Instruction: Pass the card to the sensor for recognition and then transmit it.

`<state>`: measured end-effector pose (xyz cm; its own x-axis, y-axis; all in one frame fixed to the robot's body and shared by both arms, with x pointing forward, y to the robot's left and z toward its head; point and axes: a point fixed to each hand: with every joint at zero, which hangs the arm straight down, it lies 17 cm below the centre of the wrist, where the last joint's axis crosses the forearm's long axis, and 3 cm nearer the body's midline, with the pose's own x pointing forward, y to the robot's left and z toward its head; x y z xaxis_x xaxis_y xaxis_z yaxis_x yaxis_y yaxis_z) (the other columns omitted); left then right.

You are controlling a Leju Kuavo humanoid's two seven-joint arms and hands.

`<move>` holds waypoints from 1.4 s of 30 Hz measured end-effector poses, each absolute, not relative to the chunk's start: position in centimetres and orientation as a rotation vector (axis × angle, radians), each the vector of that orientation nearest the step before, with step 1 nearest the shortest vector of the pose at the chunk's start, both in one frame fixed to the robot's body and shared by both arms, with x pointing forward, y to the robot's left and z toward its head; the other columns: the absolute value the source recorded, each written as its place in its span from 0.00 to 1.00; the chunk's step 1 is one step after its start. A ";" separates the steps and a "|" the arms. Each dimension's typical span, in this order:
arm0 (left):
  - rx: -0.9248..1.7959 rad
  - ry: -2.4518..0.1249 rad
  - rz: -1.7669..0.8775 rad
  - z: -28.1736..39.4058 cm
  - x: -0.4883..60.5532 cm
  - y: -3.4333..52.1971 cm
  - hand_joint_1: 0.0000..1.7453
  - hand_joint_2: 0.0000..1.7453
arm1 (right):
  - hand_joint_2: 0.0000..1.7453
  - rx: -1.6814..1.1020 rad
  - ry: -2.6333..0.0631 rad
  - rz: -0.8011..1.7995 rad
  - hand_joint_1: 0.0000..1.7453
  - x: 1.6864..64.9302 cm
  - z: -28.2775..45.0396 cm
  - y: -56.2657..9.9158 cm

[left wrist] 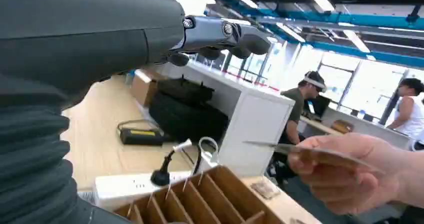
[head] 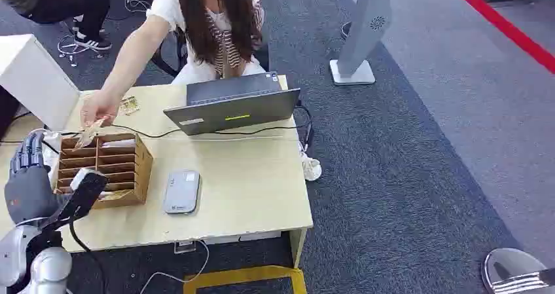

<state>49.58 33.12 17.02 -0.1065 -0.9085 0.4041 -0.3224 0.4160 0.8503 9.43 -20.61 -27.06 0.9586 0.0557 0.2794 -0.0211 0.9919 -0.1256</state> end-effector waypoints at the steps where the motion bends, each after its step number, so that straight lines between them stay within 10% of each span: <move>1: 1.126 -1.647 -0.736 17.5 50.0 33.3 0.00 1.00 | 0.00 -0.120 -0.286 0.050 0.00 9.4 -27.1 -20.5; 35: 1.638 -1.436 -0.957 23.5 55.8 37.6 0.00 1.00 | 0.00 -0.096 -0.296 0.256 0.00 9.2 -26.9 -18.7; 36: 1.638 -1.436 -0.959 23.5 55.8 37.6 1.00 1.00 | 0.00 -0.096 -0.296 0.255 0.00 9.2 -26.9 -18.7; 42: 1.626 -1.449 -0.967 23.4 55.8 37.3 1.00 1.00 | 0.00 -0.096 -0.294 0.252 0.00 9.2 -26.9 -18.7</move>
